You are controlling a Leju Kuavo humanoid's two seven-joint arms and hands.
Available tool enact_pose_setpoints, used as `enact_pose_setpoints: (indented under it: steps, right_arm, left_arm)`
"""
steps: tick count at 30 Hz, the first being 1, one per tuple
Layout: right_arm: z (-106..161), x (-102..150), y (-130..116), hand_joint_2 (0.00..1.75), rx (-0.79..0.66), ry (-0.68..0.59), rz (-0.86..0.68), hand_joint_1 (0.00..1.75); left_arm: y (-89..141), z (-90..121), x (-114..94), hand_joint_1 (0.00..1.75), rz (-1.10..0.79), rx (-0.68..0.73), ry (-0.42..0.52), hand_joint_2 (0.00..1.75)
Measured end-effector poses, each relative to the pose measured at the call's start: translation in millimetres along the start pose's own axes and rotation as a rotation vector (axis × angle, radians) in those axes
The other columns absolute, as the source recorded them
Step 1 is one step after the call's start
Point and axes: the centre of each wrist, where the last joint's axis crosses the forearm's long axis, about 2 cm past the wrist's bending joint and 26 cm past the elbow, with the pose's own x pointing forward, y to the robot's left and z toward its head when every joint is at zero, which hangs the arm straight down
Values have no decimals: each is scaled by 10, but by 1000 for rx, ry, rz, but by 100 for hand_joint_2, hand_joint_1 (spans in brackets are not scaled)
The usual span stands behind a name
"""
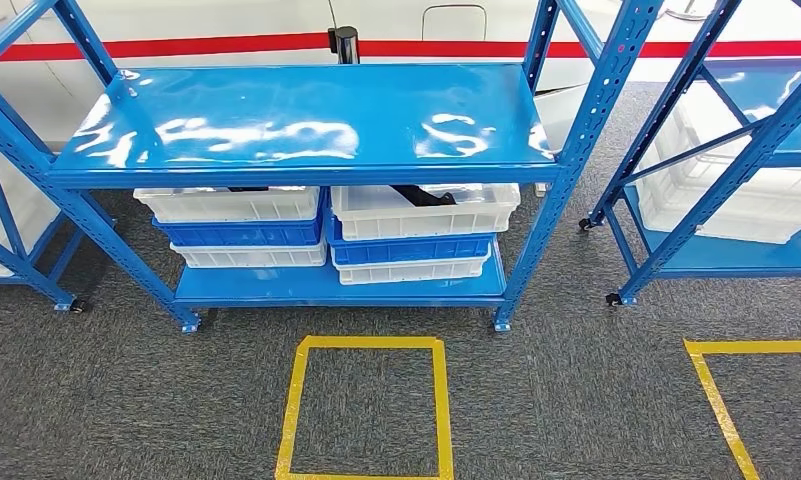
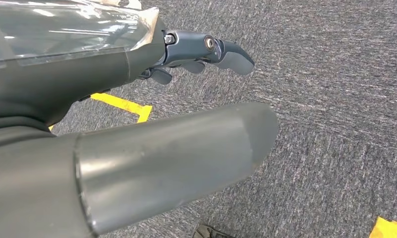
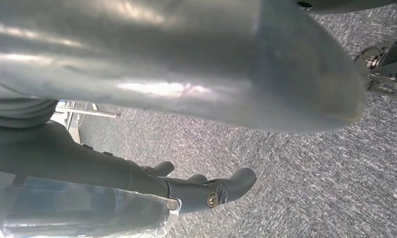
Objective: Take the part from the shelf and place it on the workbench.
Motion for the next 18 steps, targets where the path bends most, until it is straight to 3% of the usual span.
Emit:
enact_pose_setpoints:
  steps: [2, 3, 7, 11, 15, 18]
  right_arm:
    - [0, 0, 0, 0, 0, 0, 0, 0]
    - [0, 0, 0, 0, 0, 0, 0, 0]
    - [0, 0, -1, 175, 0, 0, 0, 0]
    - [-1, -15, 2, 175, 2, 2, -5, 0]
    - [-5, -69, 11, 0, 17, 1, -35, 0]
    - [-7, -108, 16, 0, 28, -3, -57, 0]
  left_arm:
    - [0, 0, 0, 0, 0, -1, -1, 175]
    - [0, 0, 0, 0, 1, -1, -2, 175]
    - [-2, 0, 0, 0, 6, -11, -8, 175]
    - [9, -4, -12, 0, 19, -34, -9, 175]
    - [71, -22, -56, 0, 29, -51, 7, 0]
    - [117, -33, -85, 0, 32, -59, 18, 0]
